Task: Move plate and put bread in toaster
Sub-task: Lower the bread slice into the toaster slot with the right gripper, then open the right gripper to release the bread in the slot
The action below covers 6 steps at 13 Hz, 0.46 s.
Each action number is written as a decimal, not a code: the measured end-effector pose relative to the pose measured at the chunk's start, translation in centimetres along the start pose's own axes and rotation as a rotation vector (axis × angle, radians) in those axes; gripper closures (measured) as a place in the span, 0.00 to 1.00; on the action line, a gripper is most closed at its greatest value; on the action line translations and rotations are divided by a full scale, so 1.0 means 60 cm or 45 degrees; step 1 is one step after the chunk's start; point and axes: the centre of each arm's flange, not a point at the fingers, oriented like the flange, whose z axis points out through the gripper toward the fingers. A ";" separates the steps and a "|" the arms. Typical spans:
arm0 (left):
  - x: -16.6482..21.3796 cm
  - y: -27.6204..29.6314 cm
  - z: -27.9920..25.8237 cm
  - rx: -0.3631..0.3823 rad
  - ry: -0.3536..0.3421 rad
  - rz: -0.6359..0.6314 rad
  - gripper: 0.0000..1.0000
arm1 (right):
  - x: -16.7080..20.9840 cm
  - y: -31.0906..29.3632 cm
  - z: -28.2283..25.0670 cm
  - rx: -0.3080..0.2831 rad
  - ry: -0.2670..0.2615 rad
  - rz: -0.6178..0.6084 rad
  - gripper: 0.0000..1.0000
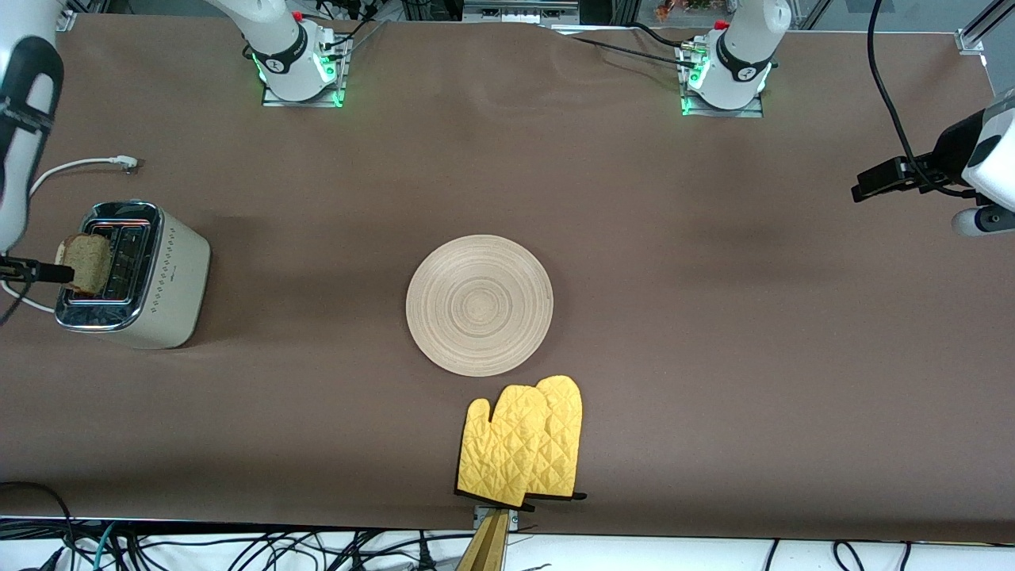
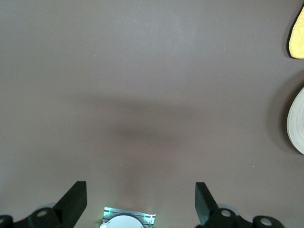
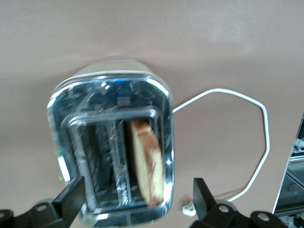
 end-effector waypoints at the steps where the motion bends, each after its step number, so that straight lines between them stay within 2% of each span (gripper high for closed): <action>1: 0.000 0.000 0.000 0.000 0.000 0.000 0.00 | -0.013 -0.013 -0.030 0.026 0.009 -0.023 0.00; 3: 0.000 0.001 0.000 0.000 0.000 0.001 0.00 | -0.034 -0.073 -0.094 0.054 0.017 -0.105 0.00; 6: 0.000 0.001 0.000 0.000 0.000 0.001 0.00 | -0.043 -0.208 -0.153 0.030 0.037 -0.260 0.00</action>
